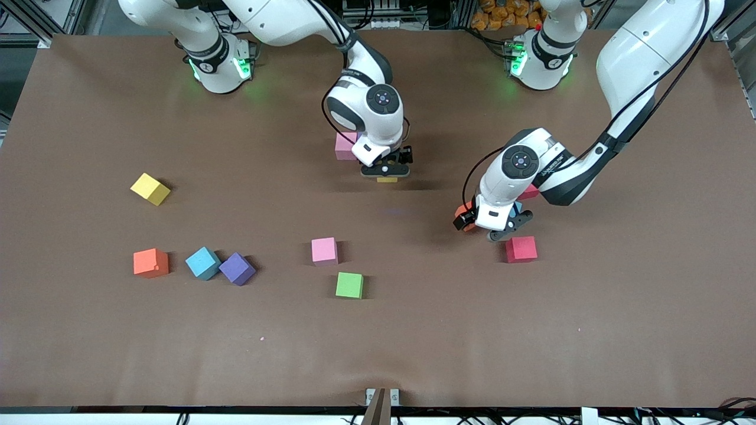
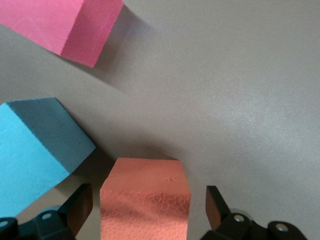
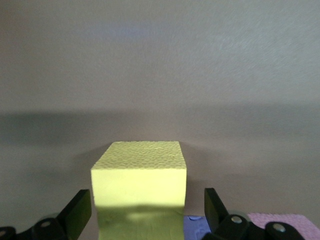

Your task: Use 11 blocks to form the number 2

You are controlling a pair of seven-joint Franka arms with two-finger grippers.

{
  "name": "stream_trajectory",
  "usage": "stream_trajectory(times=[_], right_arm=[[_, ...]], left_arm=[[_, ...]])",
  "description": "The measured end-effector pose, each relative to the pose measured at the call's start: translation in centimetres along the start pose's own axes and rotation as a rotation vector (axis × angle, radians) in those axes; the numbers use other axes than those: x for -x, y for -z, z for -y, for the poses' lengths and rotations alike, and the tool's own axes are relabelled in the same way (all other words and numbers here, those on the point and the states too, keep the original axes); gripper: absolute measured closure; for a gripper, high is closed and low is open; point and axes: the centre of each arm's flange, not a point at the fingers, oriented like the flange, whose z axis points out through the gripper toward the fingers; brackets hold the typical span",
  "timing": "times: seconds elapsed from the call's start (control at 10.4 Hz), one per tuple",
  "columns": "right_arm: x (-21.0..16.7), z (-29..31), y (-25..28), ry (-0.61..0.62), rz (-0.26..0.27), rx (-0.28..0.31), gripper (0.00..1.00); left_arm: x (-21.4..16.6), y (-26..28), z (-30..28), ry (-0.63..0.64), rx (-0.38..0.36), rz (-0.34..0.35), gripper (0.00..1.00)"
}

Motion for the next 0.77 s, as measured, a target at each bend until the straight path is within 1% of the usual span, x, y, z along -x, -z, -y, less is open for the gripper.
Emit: stream_trajectory(times=[0.1, 0.19, 0.29, 0.48, 0.58, 0.67, 0.77], right_arm=[[-1.3, -0.1, 1.9, 0.002, 0.008, 0.023, 0.0], [-3.2, -0.9, 3.7, 0.026, 0.016, 0.033, 0.0], [-5.6, -2.5, 5.5, 0.059, 0.021, 0.027, 0.0], [-10.7, -7.0, 8.3, 0.11, 0.006, 0.0, 0.0], [-13.1, -9.5, 8.9, 0.123, 0.001, -0.006, 0.0], [-15.4, -12.2, 9.0, 0.13, -0.003, -0.011, 0.0], [-17.5, -14.6, 8.9, 0.132, -0.021, -0.015, 0.0]], left_arm=[[0.0, -0.2, 0.0, -0.001, -0.001, 0.004, 0.0], [0.0, -0.4, 0.0, -0.003, -0.002, 0.009, 0.0], [0.0, -0.5, -0.1, -0.005, -0.001, 0.013, 0.0], [-0.2, -0.6, -0.1, -0.004, 0.001, 0.014, 0.28], [-0.3, -0.5, -0.2, -0.003, 0.001, 0.013, 0.41], [-0.3, -0.5, -0.2, -0.003, 0.001, 0.012, 0.41], [-0.4, -0.5, -0.3, -0.003, -0.005, 0.012, 0.41]])
